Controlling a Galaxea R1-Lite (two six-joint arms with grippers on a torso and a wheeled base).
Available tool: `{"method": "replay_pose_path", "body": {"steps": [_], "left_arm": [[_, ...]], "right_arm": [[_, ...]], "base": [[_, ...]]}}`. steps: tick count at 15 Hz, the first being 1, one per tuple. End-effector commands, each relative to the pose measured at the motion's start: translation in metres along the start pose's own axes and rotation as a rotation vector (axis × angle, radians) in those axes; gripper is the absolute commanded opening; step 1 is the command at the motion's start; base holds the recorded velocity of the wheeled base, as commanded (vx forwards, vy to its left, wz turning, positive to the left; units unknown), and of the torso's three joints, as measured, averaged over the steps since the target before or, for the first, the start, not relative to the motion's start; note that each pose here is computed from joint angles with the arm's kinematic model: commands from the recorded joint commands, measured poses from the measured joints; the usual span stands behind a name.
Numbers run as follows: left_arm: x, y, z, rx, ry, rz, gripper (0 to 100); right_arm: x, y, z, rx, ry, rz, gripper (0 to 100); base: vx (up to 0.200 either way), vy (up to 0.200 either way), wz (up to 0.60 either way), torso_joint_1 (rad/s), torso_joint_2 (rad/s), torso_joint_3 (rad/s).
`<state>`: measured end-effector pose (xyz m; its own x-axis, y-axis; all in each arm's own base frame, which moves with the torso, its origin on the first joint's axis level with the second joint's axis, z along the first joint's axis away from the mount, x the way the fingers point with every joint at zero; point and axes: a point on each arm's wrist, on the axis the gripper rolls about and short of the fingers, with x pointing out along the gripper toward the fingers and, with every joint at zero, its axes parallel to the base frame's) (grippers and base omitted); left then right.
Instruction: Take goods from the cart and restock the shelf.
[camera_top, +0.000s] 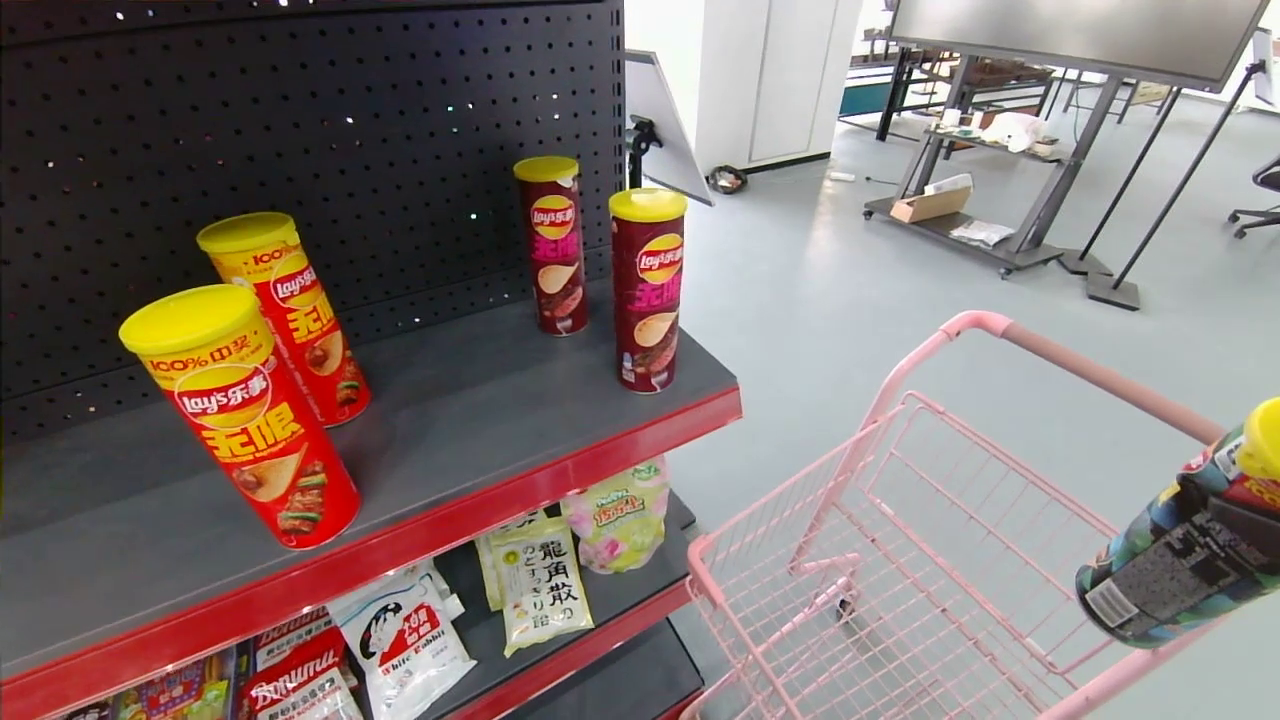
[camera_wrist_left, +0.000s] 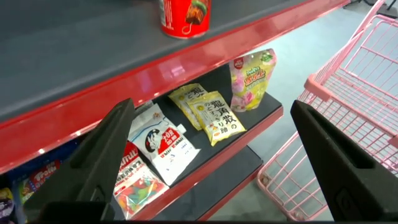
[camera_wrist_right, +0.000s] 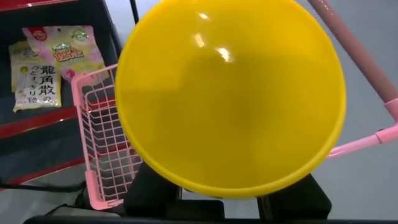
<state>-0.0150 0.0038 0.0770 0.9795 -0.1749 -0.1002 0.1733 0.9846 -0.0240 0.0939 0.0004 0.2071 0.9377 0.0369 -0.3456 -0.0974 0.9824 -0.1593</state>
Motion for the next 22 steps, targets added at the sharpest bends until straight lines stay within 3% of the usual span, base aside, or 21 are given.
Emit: {"method": "replay_pose_path", "body": {"steps": [1, 5, 7, 15, 22], "left_arm": [[0.0002, 0.0000, -0.0001, -0.002, 0.002, 0.000, 100], [0.0002, 0.0000, -0.0001, 0.003, 0.002, -0.001, 100], [0.0001, -0.0001, -0.0003, 0.026, 0.004, -0.006, 100], [0.0001, -0.0002, -0.0003, 0.027, 0.004, -0.007, 100], [0.0001, -0.0002, -0.0003, 0.027, 0.004, -0.007, 100]], "right_arm": [[0.0005, 0.0000, -0.0002, 0.001, 0.001, 0.000, 0], [0.0011, -0.0002, 0.0005, 0.001, 0.000, 0.000, 0], [0.0006, 0.0000, -0.0004, 0.001, 0.001, 0.000, 0], [0.0005, -0.0005, -0.0057, -0.007, 0.025, -0.041, 0], [0.0014, -0.0005, -0.0059, -0.008, 0.025, -0.044, 0]], "base": [[0.000, 0.000, 0.00, 0.159, -0.37, -0.222], [0.000, 0.000, 0.00, 0.162, -0.37, -0.212], [0.000, 0.000, 0.00, 0.154, -0.35, -0.202], [0.000, 0.000, 0.00, 0.050, -0.12, -0.063], [0.000, 0.000, 0.60, 0.004, 0.00, 0.004]]}}
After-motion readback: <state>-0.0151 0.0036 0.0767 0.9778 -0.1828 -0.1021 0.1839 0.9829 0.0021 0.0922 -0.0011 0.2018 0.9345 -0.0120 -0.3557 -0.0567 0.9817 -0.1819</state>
